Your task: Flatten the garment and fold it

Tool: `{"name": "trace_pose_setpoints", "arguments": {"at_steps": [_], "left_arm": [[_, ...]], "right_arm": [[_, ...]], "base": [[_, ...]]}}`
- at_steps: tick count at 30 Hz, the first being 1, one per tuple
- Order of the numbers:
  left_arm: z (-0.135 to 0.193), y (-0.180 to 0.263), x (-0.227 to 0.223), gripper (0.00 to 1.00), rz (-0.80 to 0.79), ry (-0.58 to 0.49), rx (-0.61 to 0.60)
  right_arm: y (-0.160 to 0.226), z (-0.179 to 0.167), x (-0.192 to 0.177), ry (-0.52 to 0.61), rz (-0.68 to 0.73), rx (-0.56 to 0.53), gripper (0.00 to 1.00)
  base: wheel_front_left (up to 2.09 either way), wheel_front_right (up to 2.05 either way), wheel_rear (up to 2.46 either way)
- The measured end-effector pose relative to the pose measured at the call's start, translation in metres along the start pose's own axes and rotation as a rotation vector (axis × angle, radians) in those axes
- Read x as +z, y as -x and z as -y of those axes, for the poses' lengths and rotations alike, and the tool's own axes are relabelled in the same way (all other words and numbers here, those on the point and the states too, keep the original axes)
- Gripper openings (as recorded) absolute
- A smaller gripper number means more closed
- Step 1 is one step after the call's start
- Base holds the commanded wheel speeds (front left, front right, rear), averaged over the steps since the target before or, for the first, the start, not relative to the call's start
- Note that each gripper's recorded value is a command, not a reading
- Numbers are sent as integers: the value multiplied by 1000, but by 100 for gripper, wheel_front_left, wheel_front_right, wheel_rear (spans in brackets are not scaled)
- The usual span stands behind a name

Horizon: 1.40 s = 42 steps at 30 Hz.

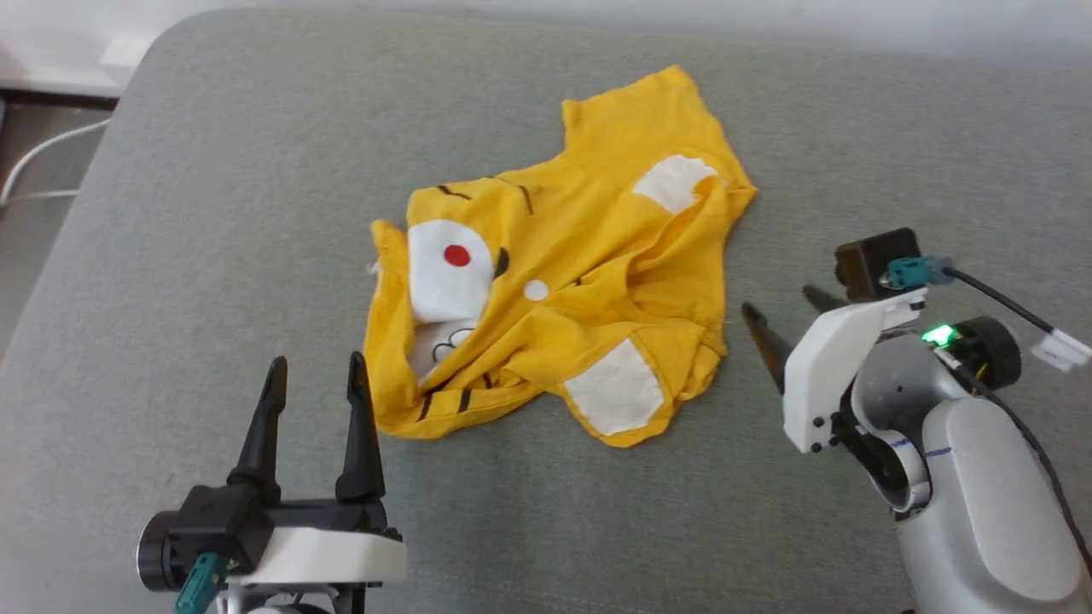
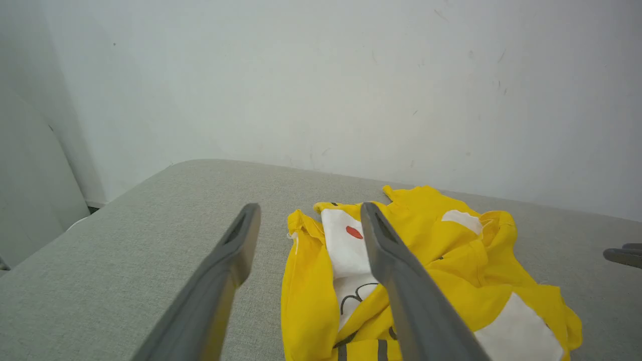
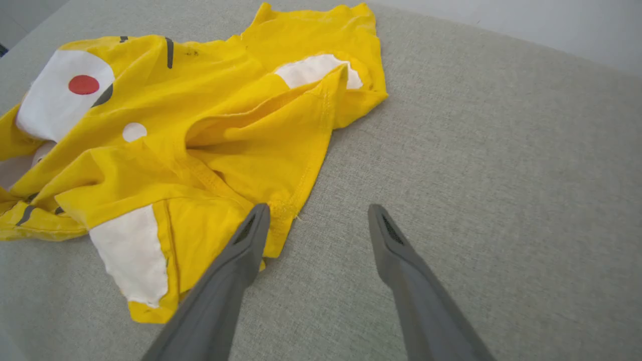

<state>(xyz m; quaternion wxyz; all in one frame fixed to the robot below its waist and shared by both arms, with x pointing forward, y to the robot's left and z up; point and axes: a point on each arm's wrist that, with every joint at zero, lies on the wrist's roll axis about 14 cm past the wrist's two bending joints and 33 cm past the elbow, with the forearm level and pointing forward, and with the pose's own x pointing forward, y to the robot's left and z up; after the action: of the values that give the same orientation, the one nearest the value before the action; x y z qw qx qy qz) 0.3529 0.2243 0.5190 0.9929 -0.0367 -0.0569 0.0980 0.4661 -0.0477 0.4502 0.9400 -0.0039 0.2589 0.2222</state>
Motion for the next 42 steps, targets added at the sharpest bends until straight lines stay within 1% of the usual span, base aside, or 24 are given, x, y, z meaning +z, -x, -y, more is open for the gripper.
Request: {"name": "trace_pose_setpoints", "arguments": {"at_steps": [3, 6, 9, 15, 17, 18, 19, 20, 24, 28, 30, 35, 37, 42], "left_arm": [[-6, 1, -1, 100, -4, 0, 19], [-8, 3, -4, 100, -19, 9, 32], [-10, 5, -7, 100, -32, 15, 41], [-16, 5, -8, 100, -38, 22, 64], [-19, 6, -9, 100, -40, 19, 74], [-20, 6, -9, 100, -42, 17, 78], [-21, 6, -9, 100, -45, 15, 82], [-23, 6, -10, 100, -46, 14, 87], [-28, 7, -11, 100, -52, 7, 106], [-28, 5, -10, 100, -47, 9, 106], [-25, 5, -9, 100, -43, 15, 97], [-13, 1, -6, 100, -28, 29, 58], [-9, 1, -5, 100, -22, 37, 45], [1, 5, -6, 100, -23, 55, 9]], "right_arm": [[-9, -15, -17, -5, -103, 53, 100], [-18, -23, -24, 25, -139, 81, 100], [-29, -23, -30, 37, -160, 85, 100], [-53, -16, -49, 73, -229, 55, 100], [-62, -18, -50, 68, -242, 59, 100], [-66, -20, -50, 69, -247, 65, 49], [-70, -22, -48, 73, -244, 70, 29], [-74, -25, -47, 74, -240, 77, 0], [-84, -32, -42, 61, -211, 94, 0], [-83, -30, -35, 51, -180, 87, 0], [-79, -29, -29, 36, -161, 88, 0], [-58, -26, 2, 31, -68, 104, 0], [-43, -30, -3, 35, -78, 128, 0], [6, -48, -40, -16, -171, 204, 0]], "base": [[0, 0, 0], [0, 0, 0], [0, 0, 0], [0, 0, 0], [0, 0, 0], [0, 0, 0], [0, 0, 0], [0, 0, 0], [0, 0, 0], [0, 0, 0], [0, 0, 0], [0, 0, 0], [0, 0, 0], [0, 0, 0]]}}
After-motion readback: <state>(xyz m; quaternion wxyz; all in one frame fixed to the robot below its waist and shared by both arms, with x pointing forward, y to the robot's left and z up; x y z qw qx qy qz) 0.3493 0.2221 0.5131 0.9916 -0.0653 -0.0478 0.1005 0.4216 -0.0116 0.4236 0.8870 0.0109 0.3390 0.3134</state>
